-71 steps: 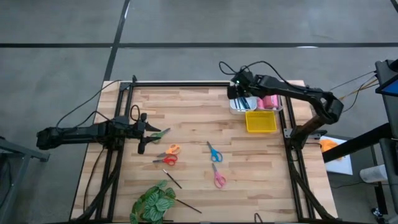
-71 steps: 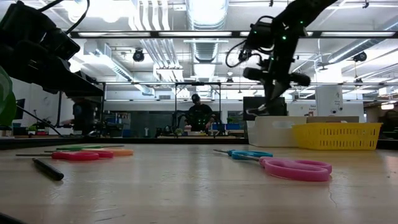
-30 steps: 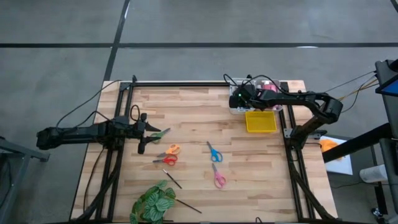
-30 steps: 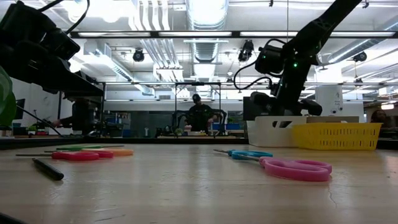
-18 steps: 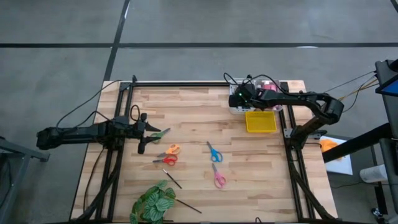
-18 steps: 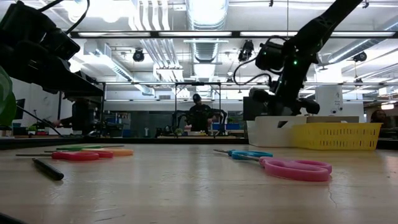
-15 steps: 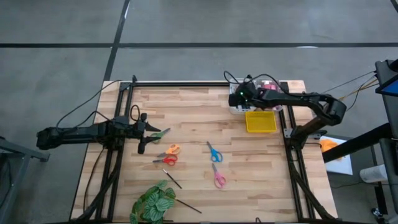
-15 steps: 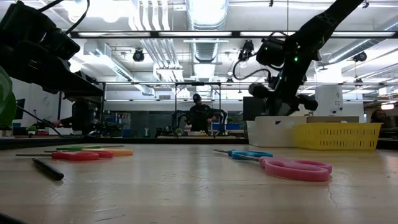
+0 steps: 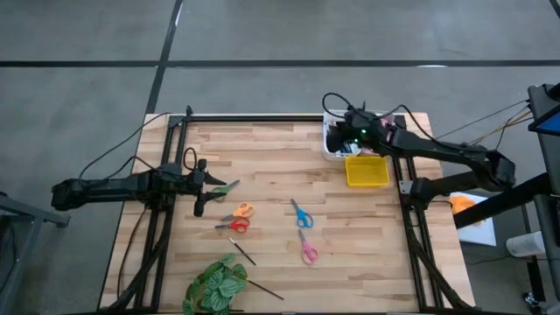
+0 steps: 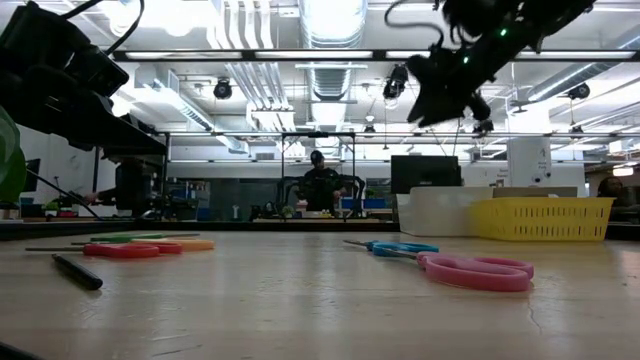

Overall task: Pick & Place Paint Supplies
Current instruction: Put the black paint brush into the white bin

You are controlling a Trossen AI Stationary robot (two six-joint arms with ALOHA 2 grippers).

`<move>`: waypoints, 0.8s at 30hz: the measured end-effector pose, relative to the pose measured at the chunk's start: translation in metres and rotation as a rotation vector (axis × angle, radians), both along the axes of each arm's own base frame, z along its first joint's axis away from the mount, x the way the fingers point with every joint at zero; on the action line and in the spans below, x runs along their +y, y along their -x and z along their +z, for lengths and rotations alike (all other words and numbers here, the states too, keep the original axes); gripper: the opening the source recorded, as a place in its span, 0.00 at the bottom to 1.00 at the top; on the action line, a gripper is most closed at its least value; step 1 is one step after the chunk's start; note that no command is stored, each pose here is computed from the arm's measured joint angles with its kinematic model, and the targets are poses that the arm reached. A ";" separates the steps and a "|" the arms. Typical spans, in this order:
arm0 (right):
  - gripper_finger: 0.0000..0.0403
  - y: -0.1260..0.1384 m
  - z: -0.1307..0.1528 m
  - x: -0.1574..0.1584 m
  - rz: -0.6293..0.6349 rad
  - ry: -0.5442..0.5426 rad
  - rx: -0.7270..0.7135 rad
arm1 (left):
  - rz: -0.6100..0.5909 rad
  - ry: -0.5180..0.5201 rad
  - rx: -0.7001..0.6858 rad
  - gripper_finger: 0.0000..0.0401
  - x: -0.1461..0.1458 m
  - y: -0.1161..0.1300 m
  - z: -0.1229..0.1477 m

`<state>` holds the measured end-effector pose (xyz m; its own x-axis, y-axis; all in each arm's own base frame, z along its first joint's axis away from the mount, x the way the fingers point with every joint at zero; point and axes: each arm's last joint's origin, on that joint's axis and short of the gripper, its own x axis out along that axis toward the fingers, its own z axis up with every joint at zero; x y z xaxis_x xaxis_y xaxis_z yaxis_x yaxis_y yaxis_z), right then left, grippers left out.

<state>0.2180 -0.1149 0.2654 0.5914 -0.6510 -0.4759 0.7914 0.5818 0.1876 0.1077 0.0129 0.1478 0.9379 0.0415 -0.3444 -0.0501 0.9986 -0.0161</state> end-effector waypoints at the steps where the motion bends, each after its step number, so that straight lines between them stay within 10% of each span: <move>1: 0.36 0.002 0.004 0.004 0.027 0.026 0.005 | 0.000 0.000 0.000 0.42 0.000 0.000 0.000; 24: 0.36 0.056 0.005 0.073 0.520 0.294 -0.185 | 0.000 0.000 0.000 0.42 0.000 0.000 0.000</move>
